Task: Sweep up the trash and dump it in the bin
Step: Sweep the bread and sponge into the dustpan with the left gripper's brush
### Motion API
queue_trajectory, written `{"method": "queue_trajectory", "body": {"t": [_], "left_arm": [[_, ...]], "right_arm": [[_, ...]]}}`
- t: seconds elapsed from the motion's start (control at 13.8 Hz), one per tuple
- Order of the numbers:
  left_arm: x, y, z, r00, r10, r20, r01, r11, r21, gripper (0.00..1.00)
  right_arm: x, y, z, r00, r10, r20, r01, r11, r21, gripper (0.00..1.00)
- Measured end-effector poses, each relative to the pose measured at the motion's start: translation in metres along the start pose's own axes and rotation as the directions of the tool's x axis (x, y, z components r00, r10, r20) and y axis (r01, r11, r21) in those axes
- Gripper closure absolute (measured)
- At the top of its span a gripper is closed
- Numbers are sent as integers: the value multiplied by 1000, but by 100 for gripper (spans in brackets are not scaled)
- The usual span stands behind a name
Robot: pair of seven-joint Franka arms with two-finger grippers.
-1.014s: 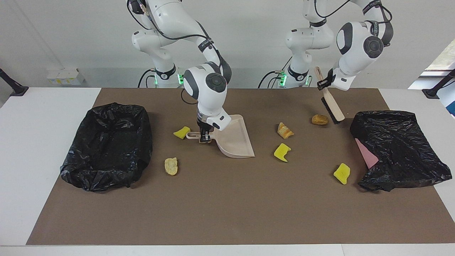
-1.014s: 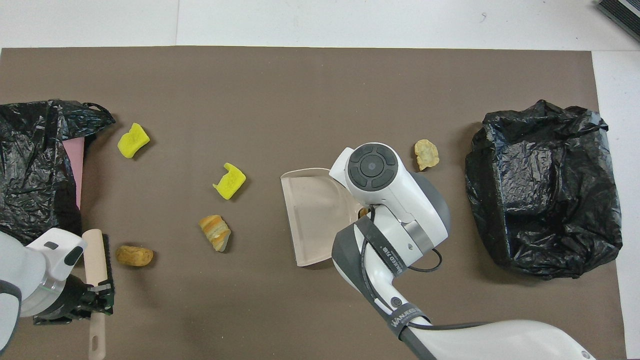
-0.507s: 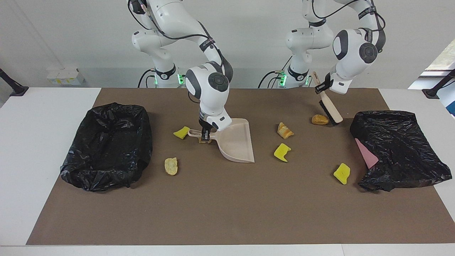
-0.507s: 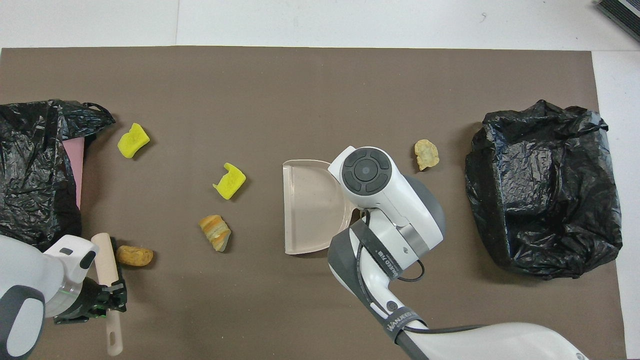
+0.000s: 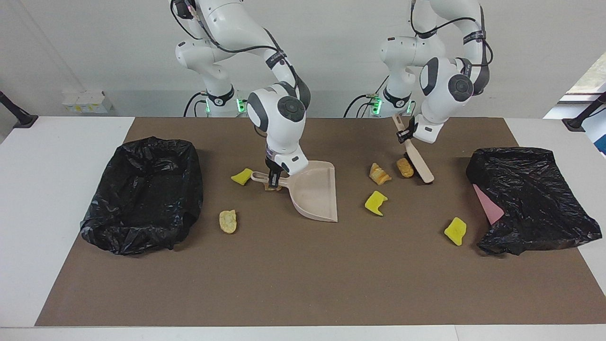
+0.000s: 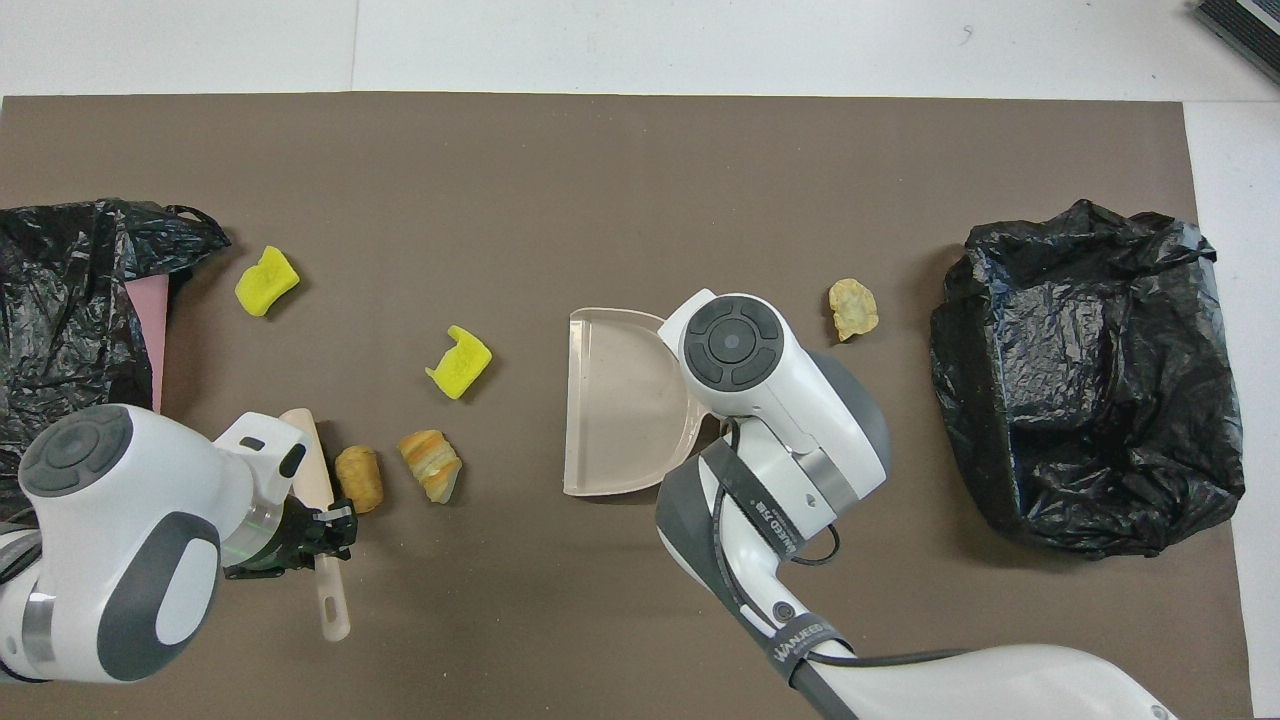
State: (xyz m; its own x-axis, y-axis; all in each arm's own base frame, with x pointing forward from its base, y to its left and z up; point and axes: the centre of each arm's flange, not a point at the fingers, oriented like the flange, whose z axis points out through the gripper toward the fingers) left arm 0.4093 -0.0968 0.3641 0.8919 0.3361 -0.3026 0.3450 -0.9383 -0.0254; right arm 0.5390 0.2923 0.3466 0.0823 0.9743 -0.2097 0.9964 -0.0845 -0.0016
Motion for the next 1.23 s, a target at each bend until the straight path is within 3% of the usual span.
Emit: {"method": "queue_trajectory", "body": {"t": [0.51, 0.87, 1.09, 1.23], "left_arm": [[25, 68, -3, 995, 72, -73, -76, 996, -52, 74], [5, 129, -5, 938, 327, -113, -332, 943, -33, 74], [-13, 150, -2, 887, 449, -111, -459, 883, -95, 74], [-18, 159, -4, 885, 449, -119, -464, 867, -182, 74]], "right_arm": [[1, 2, 0, 1000, -18, -11, 17, 1000, -14, 69], [1, 4, 0, 998, -57, -18, 57, 998, -25, 69], [1, 4, 0, 998, -58, -18, 57, 998, -25, 69], [1, 4, 0, 998, -58, -18, 57, 998, -25, 69]]}}
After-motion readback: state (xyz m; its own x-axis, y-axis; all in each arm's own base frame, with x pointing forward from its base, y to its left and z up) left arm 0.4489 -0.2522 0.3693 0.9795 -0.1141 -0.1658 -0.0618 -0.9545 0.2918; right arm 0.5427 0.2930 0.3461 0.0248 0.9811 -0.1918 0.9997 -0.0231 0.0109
